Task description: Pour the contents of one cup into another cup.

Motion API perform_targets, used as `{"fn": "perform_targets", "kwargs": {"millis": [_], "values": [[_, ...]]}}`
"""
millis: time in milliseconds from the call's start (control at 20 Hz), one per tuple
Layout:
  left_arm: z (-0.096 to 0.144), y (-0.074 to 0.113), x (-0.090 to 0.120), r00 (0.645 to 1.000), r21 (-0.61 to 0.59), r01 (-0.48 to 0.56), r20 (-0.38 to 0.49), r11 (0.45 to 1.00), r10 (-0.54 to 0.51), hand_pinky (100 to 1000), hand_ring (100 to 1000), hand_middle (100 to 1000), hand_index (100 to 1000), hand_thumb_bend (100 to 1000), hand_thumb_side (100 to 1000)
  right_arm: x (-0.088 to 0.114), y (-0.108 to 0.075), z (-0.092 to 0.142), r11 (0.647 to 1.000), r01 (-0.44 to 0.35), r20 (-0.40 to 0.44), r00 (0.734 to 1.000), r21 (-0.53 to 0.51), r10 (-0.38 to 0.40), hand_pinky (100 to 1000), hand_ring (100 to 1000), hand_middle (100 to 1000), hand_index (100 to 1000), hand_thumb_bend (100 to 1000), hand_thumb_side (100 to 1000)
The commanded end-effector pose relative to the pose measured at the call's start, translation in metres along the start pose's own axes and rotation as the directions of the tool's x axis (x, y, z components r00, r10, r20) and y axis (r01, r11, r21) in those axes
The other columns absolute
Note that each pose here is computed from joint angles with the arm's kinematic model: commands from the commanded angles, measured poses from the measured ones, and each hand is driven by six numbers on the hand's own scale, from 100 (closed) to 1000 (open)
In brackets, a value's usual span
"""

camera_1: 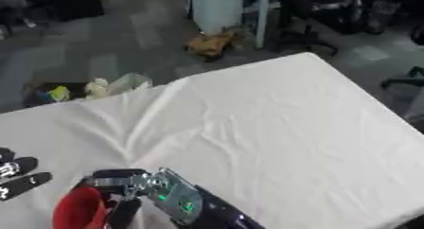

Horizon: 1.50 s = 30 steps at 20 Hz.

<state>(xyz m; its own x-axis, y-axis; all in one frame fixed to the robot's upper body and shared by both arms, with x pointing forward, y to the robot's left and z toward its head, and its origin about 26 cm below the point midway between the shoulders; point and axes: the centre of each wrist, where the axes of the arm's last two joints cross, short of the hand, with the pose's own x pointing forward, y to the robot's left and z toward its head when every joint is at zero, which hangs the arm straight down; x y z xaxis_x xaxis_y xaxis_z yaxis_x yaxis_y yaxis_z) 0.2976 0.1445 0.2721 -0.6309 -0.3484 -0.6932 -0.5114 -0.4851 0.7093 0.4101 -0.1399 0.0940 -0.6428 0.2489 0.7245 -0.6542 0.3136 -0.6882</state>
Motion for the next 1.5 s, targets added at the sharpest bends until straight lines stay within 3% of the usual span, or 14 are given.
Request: {"fn": "perform_targets", "kwargs": {"millis": [50,100,150,200,250,350,400,450,750,1200,1250,1300,1400,1500], "values": [[0.015,-0.002,-0.016,0.992,0.071,-0.082,-0.085,0.994,0.088,381,538,627,854,379,437,-0.006,-0.019,0.014,0.994,-0.073,-0.025,0.997,-0.085,0.071,680,319,256,584,591,379],[0.02,-0.005,-0.021,0.987,0.091,-0.109,-0.112,0.99,0.119,383,539,627,854,372,446,-0.009,-0.021,0.017,0.991,-0.09,-0.03,0.996,-0.104,0.087,706,347,275,599,610,412],[0.024,-0.008,-0.023,0.98,0.108,-0.133,-0.132,0.985,0.147,396,546,625,854,338,478,-0.012,-0.021,0.02,0.987,-0.107,-0.035,0.994,-0.116,0.104,864,492,407,710,730,548],[0.026,-0.011,-0.025,0.975,0.125,-0.153,-0.144,0.98,0.171,396,546,625,854,338,478,-0.014,-0.021,0.022,0.985,-0.123,-0.04,0.992,-0.125,0.119,864,492,407,710,730,548],[0.028,-0.014,-0.024,0.969,0.139,-0.176,-0.148,0.975,0.196,411,560,626,855,295,508,-0.017,-0.021,0.024,0.983,-0.138,-0.046,0.99,-0.124,0.134,950,604,508,782,830,591],[0.03,-0.019,-0.023,0.957,0.17,-0.219,-0.154,0.961,0.245,419,572,627,854,272,522,-0.025,-0.019,0.029,0.979,-0.164,-0.06,0.986,-0.118,0.158,982,648,553,811,859,590],[0.031,-0.021,-0.022,0.95,0.185,-0.24,-0.157,0.953,0.27,424,575,627,855,265,525,-0.028,-0.019,0.032,0.977,-0.176,-0.066,0.983,-0.117,0.17,987,656,564,817,815,583],[0.032,-0.023,-0.021,0.942,0.199,-0.26,-0.162,0.945,0.294,424,585,625,854,243,537,-0.031,-0.019,0.035,0.975,-0.189,-0.07,0.981,-0.121,0.181,989,658,564,818,870,595],[0.039,-0.039,-0.017,0.877,0.288,-0.376,-0.194,0.881,0.439,411,611,619,856,130,579,-0.038,-0.033,0.056,0.937,-0.288,-0.11,0.956,-0.197,0.271,976,636,560,815,864,617],[0.053,-0.066,-0.005,0.722,0.424,-0.522,-0.241,0.74,0.648,414,689,601,840,100,733,-0.022,-0.088,0.131,0.803,-0.411,-0.257,0.909,-0.431,0.328,942,604,549,803,794,636],[0.054,-0.07,-0.002,0.699,0.454,-0.54,-0.227,0.709,0.678,409,708,604,840,100,771,-0.019,-0.091,0.138,0.783,-0.419,-0.27,0.906,-0.459,0.327,930,598,545,796,766,624],[0.057,-0.076,0.002,0.648,0.537,-0.569,-0.172,0.623,0.742,405,714,606,839,100,789,-0.016,-0.093,0.146,0.756,-0.426,-0.285,0.903,-0.497,0.321,922,594,543,792,758,623],[0.065,-0.086,0.006,0.493,0.658,-0.648,-0.022,0.384,0.87,392,732,609,840,100,844,-0.01,-0.093,0.157,0.705,-0.422,-0.299,0.906,-0.57,0.3,879,582,534,778,736,633],[0.072,-0.093,0.009,0.356,0.693,-0.691,0.077,0.207,0.931,387,751,615,840,100,882,-0.001,-0.093,0.166,0.657,-0.396,-0.283,0.918,-0.642,0.276,847,571,531,772,719,649]]}}
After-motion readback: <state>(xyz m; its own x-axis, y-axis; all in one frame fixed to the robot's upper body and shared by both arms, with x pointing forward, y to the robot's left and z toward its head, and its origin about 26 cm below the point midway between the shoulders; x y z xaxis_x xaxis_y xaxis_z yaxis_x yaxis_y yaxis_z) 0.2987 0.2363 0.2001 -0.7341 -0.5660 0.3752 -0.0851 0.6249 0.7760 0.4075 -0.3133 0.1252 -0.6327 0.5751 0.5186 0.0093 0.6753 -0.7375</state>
